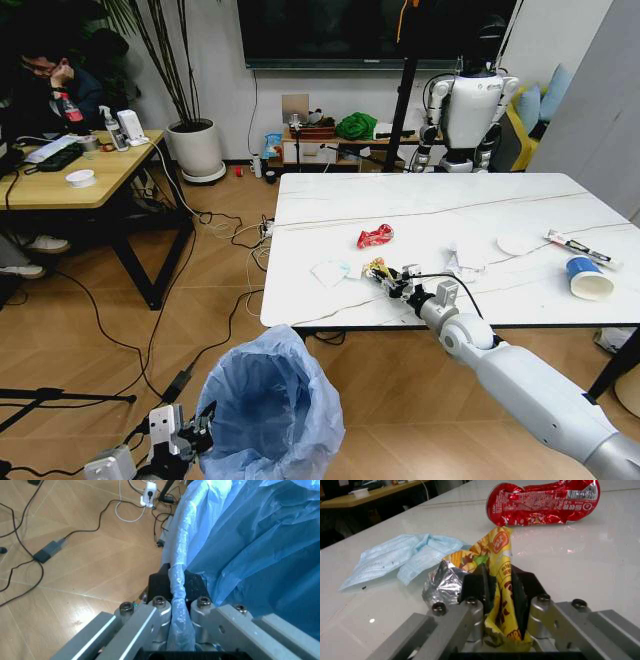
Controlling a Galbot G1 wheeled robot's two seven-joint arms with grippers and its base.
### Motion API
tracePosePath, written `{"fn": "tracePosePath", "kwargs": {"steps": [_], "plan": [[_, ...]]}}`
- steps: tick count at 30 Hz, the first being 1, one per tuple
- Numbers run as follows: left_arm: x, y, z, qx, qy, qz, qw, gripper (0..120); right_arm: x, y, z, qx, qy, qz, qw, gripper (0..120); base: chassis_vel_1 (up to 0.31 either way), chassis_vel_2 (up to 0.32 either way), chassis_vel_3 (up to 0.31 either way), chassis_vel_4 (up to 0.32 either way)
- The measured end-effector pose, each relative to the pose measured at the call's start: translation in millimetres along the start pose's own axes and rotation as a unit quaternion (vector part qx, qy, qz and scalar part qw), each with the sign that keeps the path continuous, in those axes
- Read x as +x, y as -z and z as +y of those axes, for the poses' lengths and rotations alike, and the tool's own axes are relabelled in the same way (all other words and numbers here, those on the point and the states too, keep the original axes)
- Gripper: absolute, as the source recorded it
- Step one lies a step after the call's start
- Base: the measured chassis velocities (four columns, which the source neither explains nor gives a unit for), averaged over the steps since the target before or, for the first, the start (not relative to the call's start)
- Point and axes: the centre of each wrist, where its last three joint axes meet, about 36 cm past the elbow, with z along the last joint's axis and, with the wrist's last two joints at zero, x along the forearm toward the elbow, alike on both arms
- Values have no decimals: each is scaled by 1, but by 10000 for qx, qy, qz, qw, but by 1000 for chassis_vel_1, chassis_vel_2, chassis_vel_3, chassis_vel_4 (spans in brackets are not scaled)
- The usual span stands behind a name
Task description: Pick up the trash bin and place the trash from the table into it.
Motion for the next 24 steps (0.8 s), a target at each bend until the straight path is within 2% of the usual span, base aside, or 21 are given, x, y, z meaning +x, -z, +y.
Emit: {"fn": "tracePosePath", "kwargs": {"steps": [2, 3, 11, 16, 20, 21, 24], "plan": [[-1, 0, 0, 2, 1, 5, 10000, 0, 1, -1, -1, 4, -6, 12, 10000, 1, 0, 0, 0, 0], [-1, 0, 0, 4, 0, 7, 10000, 0, 2, -2, -3, 12, -12, 18, 10000, 0, 0, 0, 0, 0], [-3, 0, -2, 37, -17, 43, 10000, 0, 14, 3, -14, 28, -127, -45, 9999, 0, 0, 0, 0, 0], [-4, -2, -6, 79, -68, 134, 9999, 0, 45, 21, -26, -39, -341, -317, 9989, 0, 0, 0, 0, 0], [-3, -4, -12, 177, -190, 316, 9992, 0, 76, 50, -29, 89, -351, -625, 9974, 0, 0, 0, 0, 0], [-4, -5, -15, 200, -272, 399, 9986, 0, 95, 74, -24, 250, -216, -846, 9959, 0, 0, 0, 0, 0], [-9, -6, -19, 167, -380, 455, 9981, 0, 125, 109, -9, 590, 194, -1127, 9917, 0, 0, 0, 0, 0]]}}
